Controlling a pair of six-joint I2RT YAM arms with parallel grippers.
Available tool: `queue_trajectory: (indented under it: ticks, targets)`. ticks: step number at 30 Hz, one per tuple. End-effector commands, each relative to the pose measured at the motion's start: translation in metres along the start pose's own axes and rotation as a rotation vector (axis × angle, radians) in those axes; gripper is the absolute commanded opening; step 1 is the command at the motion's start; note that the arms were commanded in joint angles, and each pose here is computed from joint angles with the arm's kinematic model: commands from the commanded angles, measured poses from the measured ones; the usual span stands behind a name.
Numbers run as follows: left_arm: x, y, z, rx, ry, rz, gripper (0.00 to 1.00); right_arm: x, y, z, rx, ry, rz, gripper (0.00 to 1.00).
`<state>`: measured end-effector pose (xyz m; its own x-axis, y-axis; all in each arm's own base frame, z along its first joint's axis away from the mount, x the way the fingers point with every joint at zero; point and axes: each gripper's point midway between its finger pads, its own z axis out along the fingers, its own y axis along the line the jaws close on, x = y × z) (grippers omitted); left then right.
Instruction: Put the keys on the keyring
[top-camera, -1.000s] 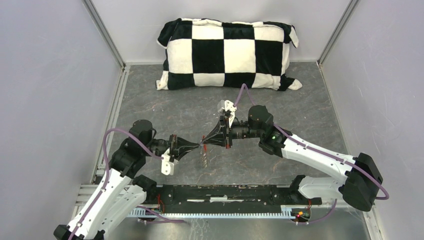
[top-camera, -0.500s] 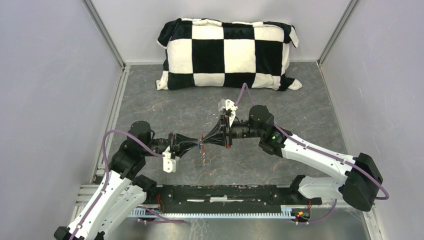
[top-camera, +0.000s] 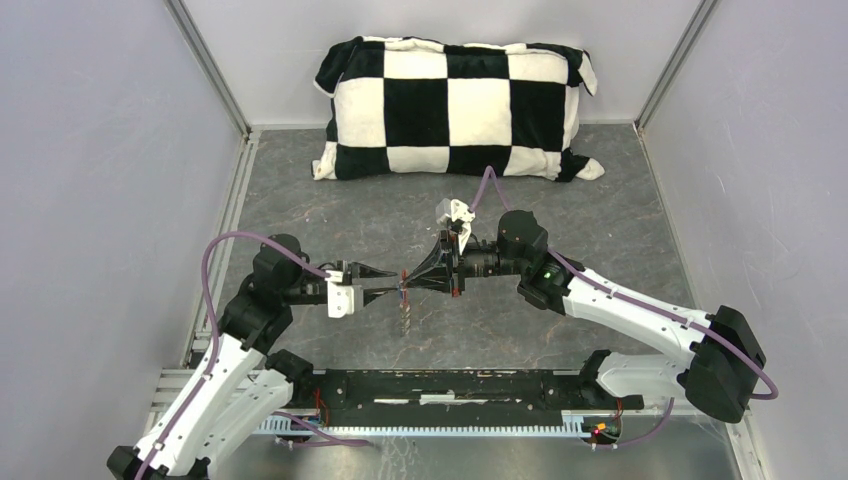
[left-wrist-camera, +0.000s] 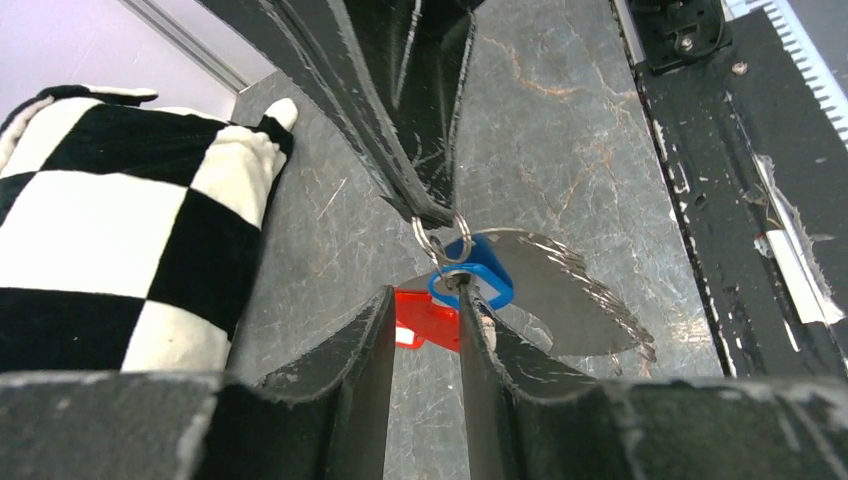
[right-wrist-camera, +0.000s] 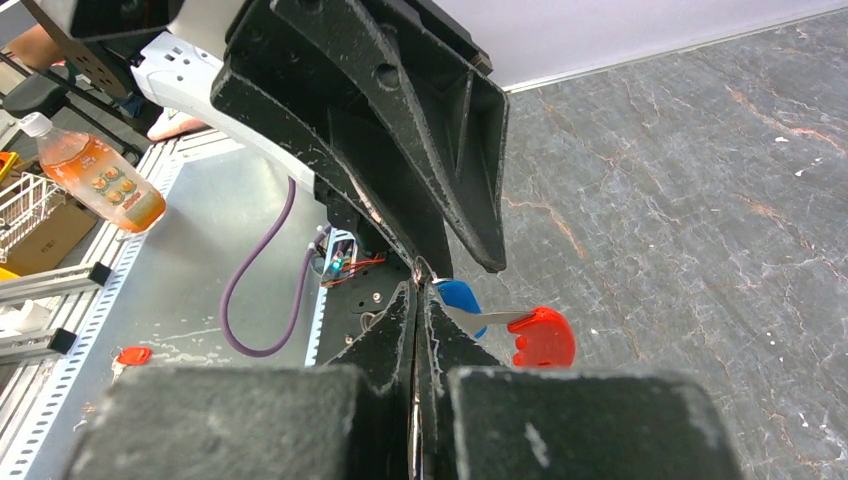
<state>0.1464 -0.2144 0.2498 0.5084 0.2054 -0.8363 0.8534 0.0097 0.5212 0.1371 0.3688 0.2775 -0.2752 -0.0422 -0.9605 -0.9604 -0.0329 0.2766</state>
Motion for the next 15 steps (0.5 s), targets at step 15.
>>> queue_trajectory:
  ticks: [15]
  targets:
    - [-0.023, -0.001, 0.002, 0.073, -0.065, 0.019, 0.20, -0.010, 0.008, -0.001, -0.029, -0.033, -0.039, 0.00]
